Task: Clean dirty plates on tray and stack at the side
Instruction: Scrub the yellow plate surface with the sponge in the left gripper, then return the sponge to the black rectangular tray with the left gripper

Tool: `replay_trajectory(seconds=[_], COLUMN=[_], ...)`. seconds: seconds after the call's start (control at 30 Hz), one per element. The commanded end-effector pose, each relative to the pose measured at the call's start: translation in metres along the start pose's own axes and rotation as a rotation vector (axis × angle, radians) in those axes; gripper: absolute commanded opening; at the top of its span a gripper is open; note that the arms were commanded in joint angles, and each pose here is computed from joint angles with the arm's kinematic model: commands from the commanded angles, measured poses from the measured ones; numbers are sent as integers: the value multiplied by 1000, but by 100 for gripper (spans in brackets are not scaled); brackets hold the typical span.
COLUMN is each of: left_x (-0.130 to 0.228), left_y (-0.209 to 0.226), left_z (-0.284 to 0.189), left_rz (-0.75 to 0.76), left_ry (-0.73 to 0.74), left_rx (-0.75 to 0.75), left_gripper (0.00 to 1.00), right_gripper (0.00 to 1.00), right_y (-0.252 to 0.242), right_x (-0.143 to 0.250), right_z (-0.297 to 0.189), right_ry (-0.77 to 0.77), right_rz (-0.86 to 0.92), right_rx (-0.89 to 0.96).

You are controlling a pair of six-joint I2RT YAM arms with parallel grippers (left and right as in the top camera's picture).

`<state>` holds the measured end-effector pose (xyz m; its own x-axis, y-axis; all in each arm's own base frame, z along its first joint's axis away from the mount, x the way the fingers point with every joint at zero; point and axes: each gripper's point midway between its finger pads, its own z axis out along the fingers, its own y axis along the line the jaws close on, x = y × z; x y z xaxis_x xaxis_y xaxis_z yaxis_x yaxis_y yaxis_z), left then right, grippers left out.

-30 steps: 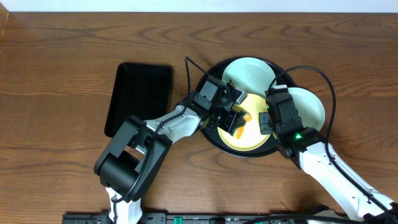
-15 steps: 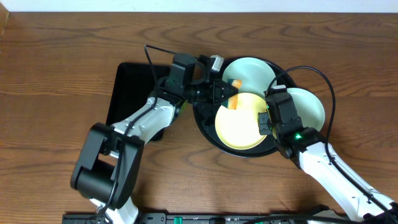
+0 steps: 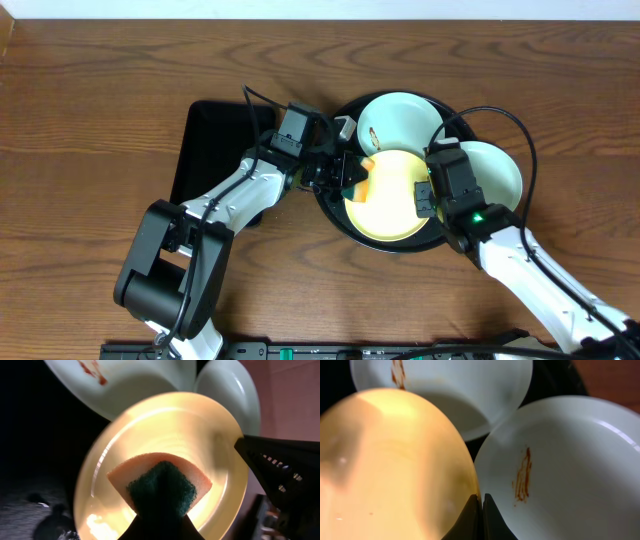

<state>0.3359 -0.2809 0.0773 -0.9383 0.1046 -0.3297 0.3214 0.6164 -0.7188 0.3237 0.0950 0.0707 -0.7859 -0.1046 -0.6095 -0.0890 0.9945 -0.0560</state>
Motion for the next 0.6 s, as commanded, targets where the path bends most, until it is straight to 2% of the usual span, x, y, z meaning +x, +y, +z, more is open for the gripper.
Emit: replay_trajectory(seconds=[0.0, 0.17, 0.37, 0.43, 0.57], left_x=[-12, -38, -78, -84, -72], left_y=[12, 27, 59, 92, 143], left_z=[-5, -33, -119, -159, -192], left_rz=[81, 106, 79, 45, -45], left_ry=[-48, -158, -360, -422, -417], left_rx=[-84, -202, -368, -502, -690], left_gripper=[7, 7, 7, 8, 8], right_gripper=[1, 1, 1, 1, 1], right_y=[5, 6, 6, 6, 6], right_x=[5, 6, 6, 6, 6], right_z=[10, 14, 14, 14, 14], right_ry=[31, 36, 34, 34, 34], right_rz=[5, 4, 4, 4, 4], right_rx=[-3, -2, -2, -2, -2])
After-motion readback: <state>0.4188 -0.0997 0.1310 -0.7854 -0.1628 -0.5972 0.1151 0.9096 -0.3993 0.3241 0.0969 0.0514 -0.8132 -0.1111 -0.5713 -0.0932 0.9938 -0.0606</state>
